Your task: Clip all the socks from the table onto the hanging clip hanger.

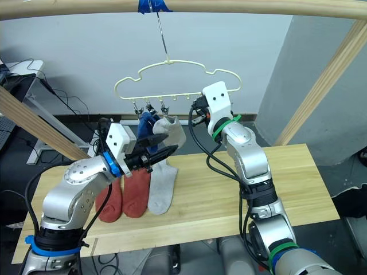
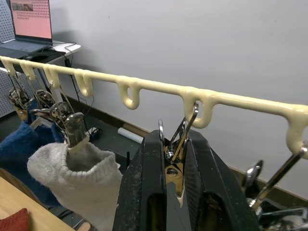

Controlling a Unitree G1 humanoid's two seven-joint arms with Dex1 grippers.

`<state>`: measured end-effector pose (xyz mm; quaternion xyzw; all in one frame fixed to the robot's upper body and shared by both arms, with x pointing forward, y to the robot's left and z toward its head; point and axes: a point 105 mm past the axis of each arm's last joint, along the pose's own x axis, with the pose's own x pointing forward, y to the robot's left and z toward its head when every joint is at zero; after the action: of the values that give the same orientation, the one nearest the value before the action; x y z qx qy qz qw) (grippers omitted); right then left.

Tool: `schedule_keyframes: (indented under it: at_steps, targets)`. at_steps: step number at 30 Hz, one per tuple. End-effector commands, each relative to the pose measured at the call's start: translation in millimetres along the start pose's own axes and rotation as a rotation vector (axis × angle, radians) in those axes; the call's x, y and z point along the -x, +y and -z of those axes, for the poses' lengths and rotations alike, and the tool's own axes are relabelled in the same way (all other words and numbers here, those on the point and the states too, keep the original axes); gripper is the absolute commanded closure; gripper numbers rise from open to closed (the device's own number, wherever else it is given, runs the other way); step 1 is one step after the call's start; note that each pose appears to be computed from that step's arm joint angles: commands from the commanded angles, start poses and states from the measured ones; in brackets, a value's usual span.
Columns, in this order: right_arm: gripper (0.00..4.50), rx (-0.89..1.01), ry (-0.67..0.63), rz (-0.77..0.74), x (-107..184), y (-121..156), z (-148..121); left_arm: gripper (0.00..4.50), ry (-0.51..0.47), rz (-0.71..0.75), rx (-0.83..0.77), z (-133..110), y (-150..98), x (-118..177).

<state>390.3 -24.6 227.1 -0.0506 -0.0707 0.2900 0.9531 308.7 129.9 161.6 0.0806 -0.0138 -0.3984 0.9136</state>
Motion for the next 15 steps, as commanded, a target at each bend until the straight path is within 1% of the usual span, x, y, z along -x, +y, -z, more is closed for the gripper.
schedule_keyframes:
  at_steps: [1,4,6,8,9,11,15]
  targets:
    - [4.35,0.004,-0.074,-0.002,1.8,-0.3,-20.6,1.89,0.006,-0.035,-0.036,8.0,-13.5,1.5]
    - [4.35,0.000,-0.075,-0.003,3.0,-0.9,-20.8,1.25,0.050,-0.144,0.017,30.2,-13.7,5.2]
    - [4.35,-0.002,-0.075,-0.005,3.6,-1.1,-21.1,0.68,0.061,-0.201,0.058,38.0,-12.1,5.8]
    - [4.35,-0.004,-0.071,-0.010,4.5,-0.4,-20.0,0.08,0.109,-0.251,0.091,55.9,-14.2,4.7]
    - [4.35,-0.005,-0.068,-0.013,4.8,0.2,-19.2,0.01,0.140,-0.274,0.100,65.2,-15.0,4.2]
    - [4.35,-0.007,-0.063,-0.020,5.5,1.6,-18.3,0.00,0.179,-0.333,0.145,80.5,-13.2,2.5]
    - [4.35,-0.007,-0.056,-0.030,5.6,3.8,-17.5,0.00,0.251,-0.442,0.204,106.1,-0.8,-2.3]
